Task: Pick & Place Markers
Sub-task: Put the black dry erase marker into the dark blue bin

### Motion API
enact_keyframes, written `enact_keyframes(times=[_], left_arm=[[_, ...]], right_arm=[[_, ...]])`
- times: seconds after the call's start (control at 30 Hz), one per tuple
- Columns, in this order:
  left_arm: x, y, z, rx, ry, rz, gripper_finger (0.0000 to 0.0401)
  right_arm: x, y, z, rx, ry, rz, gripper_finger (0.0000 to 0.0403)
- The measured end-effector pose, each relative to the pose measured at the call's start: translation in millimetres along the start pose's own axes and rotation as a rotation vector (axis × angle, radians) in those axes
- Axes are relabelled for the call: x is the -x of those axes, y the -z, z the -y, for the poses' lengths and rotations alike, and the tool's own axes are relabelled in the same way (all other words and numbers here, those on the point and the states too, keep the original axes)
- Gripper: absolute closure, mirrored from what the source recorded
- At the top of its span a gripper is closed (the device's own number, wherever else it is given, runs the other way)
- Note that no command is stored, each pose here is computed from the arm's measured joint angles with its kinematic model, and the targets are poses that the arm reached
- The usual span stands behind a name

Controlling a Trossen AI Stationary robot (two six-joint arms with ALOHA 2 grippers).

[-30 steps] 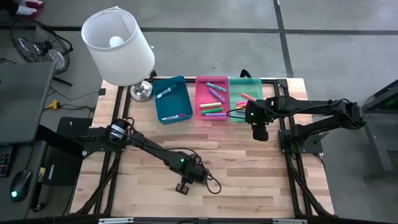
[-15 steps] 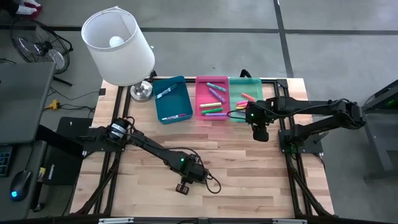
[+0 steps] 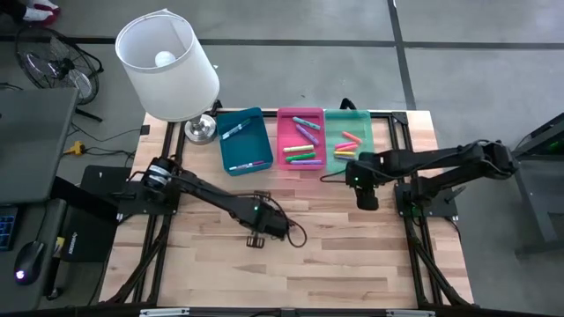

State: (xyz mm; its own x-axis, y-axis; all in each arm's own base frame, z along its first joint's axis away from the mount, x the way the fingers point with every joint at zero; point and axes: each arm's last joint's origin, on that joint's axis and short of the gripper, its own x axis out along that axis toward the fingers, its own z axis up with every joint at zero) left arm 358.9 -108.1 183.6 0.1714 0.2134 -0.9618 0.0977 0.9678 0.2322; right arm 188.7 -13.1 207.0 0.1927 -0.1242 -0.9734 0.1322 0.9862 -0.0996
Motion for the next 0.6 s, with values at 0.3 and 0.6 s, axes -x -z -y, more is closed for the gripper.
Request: enact_keyframes(times=[0.3, 0.6], left_arm=[[28.8, 1.1, -33.9, 0.079, -0.335, -0.057, 0.0382], [36.8, 5.0, -87.9, 0.128, -0.467, -0.19, 0.0382]], right_arm=[[1.9, -1.1, -11.3, 0.018, -0.006, 0.031, 0.0242], [2.3, -1.6, -13.2, 0.03, 0.014, 0.042, 0.0242]])
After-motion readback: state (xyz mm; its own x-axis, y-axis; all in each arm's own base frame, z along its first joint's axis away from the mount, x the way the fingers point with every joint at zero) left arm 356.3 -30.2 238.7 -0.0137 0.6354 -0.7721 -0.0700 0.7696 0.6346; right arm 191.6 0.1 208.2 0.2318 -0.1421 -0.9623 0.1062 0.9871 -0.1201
